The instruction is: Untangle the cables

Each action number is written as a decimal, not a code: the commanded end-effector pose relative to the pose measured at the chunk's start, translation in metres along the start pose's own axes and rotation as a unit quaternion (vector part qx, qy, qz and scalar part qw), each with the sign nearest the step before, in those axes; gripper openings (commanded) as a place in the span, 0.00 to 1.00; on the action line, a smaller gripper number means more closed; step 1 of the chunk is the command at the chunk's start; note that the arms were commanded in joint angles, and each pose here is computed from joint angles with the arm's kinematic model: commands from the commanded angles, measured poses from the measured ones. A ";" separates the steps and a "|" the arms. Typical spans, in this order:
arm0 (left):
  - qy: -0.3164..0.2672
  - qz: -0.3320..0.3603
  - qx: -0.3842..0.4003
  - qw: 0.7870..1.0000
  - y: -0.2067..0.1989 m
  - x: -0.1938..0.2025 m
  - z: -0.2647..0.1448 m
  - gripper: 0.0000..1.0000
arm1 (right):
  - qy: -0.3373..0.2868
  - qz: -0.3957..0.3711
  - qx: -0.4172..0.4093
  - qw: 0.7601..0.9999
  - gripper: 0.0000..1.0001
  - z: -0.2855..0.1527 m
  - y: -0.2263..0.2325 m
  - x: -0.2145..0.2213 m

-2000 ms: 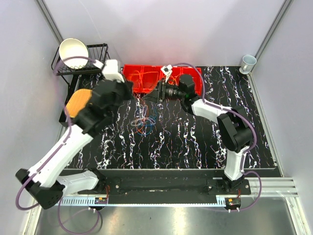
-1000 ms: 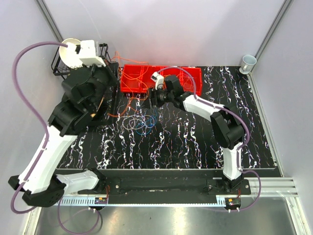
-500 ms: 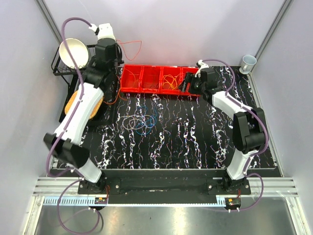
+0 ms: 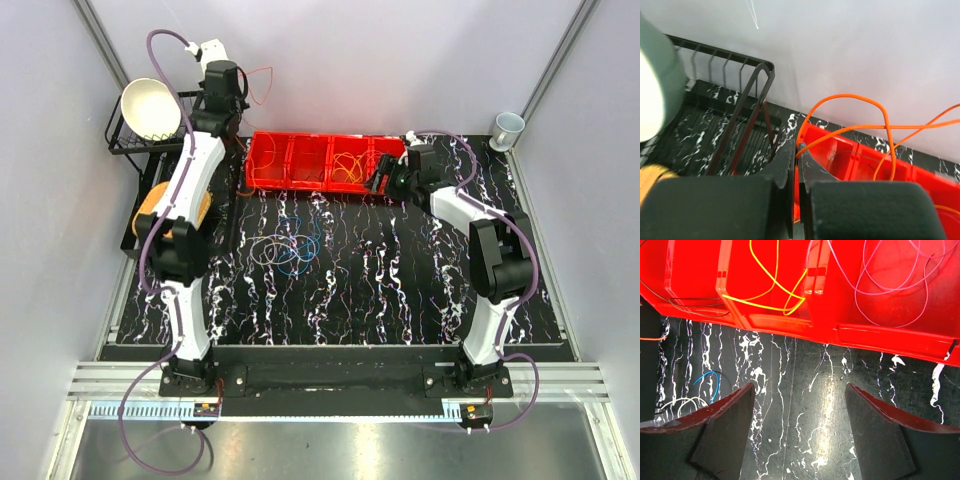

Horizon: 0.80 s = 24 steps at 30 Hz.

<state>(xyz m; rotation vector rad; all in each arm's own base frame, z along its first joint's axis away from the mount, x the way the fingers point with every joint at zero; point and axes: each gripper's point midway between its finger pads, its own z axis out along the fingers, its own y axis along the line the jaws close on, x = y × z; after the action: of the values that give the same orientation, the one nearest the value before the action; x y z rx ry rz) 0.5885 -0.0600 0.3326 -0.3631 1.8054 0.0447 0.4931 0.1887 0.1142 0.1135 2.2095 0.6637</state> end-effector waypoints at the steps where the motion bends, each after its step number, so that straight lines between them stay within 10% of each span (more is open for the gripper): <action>1: -0.047 -0.039 0.038 0.997 -0.020 -0.027 0.027 0.00 | -0.021 0.010 -0.032 0.999 0.78 0.002 0.011 -0.022; 24: -0.133 -0.107 0.084 0.982 -0.045 -0.055 0.045 0.00 | 0.015 0.051 -0.082 0.995 0.76 0.018 0.014 -0.013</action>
<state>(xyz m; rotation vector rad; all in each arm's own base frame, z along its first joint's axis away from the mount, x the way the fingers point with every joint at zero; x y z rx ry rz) 0.6538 -0.0786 0.3663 -0.4002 1.5521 -0.1618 0.5001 0.1990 0.1001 0.1588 2.2430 0.8573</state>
